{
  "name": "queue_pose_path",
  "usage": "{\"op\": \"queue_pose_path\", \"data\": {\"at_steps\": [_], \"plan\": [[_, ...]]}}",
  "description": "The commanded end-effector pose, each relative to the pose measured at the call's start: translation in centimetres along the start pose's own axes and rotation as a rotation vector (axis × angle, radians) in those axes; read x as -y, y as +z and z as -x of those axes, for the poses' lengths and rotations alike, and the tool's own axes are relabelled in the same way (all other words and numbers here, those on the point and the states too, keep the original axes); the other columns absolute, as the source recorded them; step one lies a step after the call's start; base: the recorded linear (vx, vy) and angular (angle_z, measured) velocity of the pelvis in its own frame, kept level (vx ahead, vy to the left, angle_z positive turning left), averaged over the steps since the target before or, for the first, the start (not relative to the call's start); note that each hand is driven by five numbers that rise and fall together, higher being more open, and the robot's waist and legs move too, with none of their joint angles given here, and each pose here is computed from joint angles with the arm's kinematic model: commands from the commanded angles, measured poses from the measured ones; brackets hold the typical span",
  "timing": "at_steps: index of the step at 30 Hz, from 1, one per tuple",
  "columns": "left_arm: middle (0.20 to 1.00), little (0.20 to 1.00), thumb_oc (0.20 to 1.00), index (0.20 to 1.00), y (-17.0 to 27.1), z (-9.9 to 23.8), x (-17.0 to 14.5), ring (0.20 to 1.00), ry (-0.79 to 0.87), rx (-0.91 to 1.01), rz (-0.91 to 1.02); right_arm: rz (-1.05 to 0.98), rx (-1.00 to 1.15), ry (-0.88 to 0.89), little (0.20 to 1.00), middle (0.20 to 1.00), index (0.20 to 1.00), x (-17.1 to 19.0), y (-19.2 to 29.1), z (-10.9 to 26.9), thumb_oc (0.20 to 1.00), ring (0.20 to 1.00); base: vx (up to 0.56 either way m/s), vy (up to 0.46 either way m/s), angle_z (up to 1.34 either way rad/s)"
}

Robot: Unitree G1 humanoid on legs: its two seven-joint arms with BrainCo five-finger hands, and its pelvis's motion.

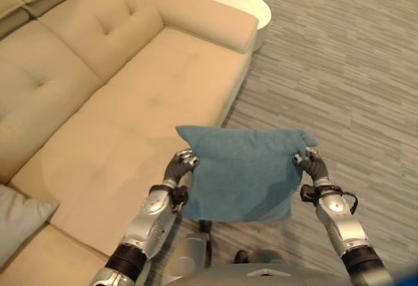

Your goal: Pick up all the scattered cushions and arrange them neatly on the sofa.

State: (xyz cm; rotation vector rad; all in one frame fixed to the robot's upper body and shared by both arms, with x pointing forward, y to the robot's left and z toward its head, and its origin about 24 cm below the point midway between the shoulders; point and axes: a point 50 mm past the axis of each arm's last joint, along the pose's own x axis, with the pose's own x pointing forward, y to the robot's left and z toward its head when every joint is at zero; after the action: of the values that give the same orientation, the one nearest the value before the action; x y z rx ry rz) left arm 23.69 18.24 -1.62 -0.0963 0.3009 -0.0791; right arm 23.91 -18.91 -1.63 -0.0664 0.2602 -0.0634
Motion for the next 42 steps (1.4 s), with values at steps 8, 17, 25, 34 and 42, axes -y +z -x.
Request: {"op": "queue_pose_path", "data": {"at_steps": [8,17,25,34,42], "plan": [[0.200,0.200,0.200,0.200,4.3,-0.2,1.3,0.200,-0.071,0.231,0.033,-0.009,0.244,0.063,0.200,0.200,0.200,-1.2,5.5,-1.9,0.200,0.200,0.15,0.056,-0.35],[0.200,0.200,0.200,0.200,4.7,-0.6,1.5,0.200,-0.077,0.262,0.029,0.003,0.247,0.060,0.200,0.200,0.200,-1.0,5.5,-1.9,0.200,0.200,0.30,-0.142,0.02],[0.200,0.200,0.200,0.200,5.6,-0.9,2.2,0.200,-0.053,0.302,0.111,0.000,0.275,0.021,0.200,0.200,0.200,0.2,6.3,-1.9,0.200,0.200,0.40,-0.284,0.41],[0.200,0.200,0.200,0.200,5.9,-1.1,2.6,0.200,-0.058,0.308,0.129,-0.001,0.293,0.000,0.200,0.200,0.200,0.3,6.7,-2.2,0.200,0.200,0.28,-0.007,0.48],[0.200,0.200,0.200,0.200,5.0,-0.7,1.4,0.200,-0.023,0.255,0.098,-0.003,0.242,0.073,0.200,0.200,0.200,-1.4,5.5,-2.0,0.200,0.200,0.45,0.161,-0.12]]}}
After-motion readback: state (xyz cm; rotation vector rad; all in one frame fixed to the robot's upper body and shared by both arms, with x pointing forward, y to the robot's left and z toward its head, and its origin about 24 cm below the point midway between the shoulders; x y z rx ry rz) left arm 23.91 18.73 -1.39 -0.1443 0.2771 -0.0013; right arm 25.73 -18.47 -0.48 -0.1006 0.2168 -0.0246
